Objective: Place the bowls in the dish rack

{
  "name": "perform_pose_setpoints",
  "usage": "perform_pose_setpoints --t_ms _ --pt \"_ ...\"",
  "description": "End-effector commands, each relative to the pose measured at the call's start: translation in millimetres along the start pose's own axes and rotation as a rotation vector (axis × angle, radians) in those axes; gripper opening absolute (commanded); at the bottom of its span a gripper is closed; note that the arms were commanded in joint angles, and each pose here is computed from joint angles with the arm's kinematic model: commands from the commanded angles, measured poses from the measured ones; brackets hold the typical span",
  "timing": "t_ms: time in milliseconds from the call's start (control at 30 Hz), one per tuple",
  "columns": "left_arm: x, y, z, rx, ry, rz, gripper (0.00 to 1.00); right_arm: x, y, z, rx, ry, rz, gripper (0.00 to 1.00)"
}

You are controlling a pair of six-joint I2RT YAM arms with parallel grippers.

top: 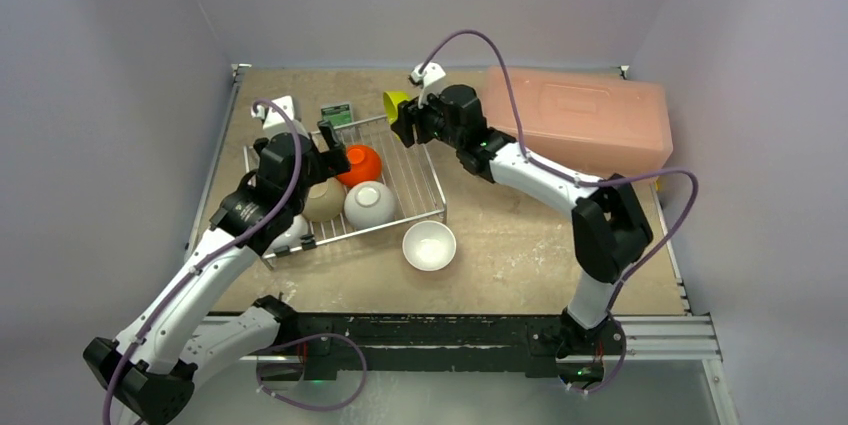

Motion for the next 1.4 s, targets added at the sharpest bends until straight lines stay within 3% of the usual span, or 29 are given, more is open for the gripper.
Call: perform_pose_setpoints --t_ms 0,267,667,1133,1367 --pt "0 10 7 0.01 -0.07 0.021 0.91 18 -5 -22 0.042 -0.055 0.271 0.19" --pt "-3 11 3 0.008 -0.099 0.025 0.9 11 -12 -59 0.023 0.01 0.46 0.19" --pt "-7 12 -2 0.025 -0.09 -0.005 0.9 -17 -8 -82 -0.254 0.137 0.738 0.19" --pt "-7 14 -3 0.046 -0.094 -0.005 0.9 -37 -17 -84 -0.27 0.221 1.059 0.23" --pt "8 25 14 0.1 -0.187 0.042 0.91 -41 -13 -89 -0.23 0.239 1.091 0.25"
Point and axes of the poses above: each gripper's point midway between its finger pads, its own z axis back along the fingers, its own y axis along the line the jaws close on, x = y × z, the point moved 9 cm from there along z, back along the fingers, and after that the axes turned 1 degree about -z, right-handed, at the moved point
